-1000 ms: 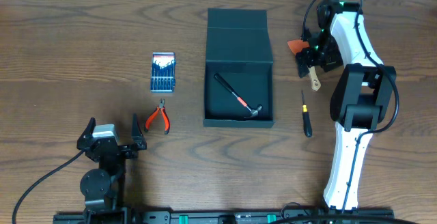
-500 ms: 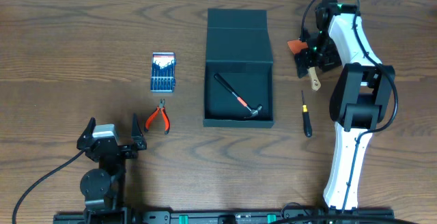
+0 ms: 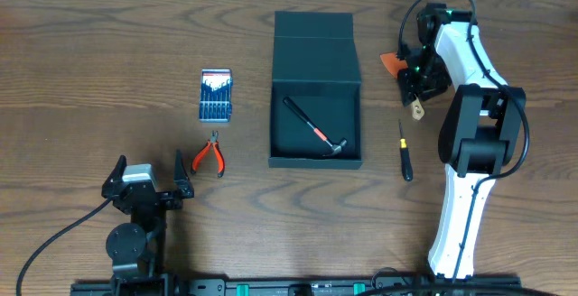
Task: Pack container
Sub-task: 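Close the right gripper on the scraper handle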
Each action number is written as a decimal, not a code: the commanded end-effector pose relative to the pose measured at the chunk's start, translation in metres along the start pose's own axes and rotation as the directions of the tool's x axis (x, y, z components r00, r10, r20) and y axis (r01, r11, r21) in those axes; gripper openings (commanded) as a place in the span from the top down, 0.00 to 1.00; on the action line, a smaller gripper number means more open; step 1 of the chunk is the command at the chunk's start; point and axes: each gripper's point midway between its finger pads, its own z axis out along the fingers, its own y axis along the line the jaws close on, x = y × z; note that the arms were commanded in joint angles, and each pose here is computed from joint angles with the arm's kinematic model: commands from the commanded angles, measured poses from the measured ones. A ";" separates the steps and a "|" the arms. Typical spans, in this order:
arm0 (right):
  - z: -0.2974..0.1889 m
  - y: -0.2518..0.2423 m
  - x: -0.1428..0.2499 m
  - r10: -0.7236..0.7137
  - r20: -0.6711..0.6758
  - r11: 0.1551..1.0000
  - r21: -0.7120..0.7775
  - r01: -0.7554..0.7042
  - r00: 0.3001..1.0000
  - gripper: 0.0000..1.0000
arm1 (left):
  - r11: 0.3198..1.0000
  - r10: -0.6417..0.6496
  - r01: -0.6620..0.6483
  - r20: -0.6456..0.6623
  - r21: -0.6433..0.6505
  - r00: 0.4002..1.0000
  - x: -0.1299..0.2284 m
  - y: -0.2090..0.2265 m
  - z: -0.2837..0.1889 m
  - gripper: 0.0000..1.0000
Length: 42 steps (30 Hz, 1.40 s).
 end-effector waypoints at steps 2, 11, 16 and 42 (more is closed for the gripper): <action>0.031 0.013 0.011 -0.017 -0.076 0.999 -0.050 0.013 0.997 0.51 | 1.000 0.017 -0.017 -0.046 0.015 0.999 0.014 -0.003 0.000 0.01; 0.031 0.017 0.009 -0.017 -0.068 0.997 -0.074 0.012 0.998 0.44 | 1.000 0.017 -0.017 -0.046 0.015 0.999 0.014 -0.003 0.000 0.01; 0.031 0.017 0.009 -0.017 -0.068 0.997 -0.074 0.012 0.998 0.54 | 1.000 0.017 -0.017 -0.046 0.015 0.999 0.014 -0.003 0.000 0.02; -0.096 0.003 -0.021 0.009 0.250 1.000 0.012 -0.012 0.968 0.99 | 1.000 0.017 -0.017 -0.046 0.015 0.999 0.014 -0.003 0.000 0.01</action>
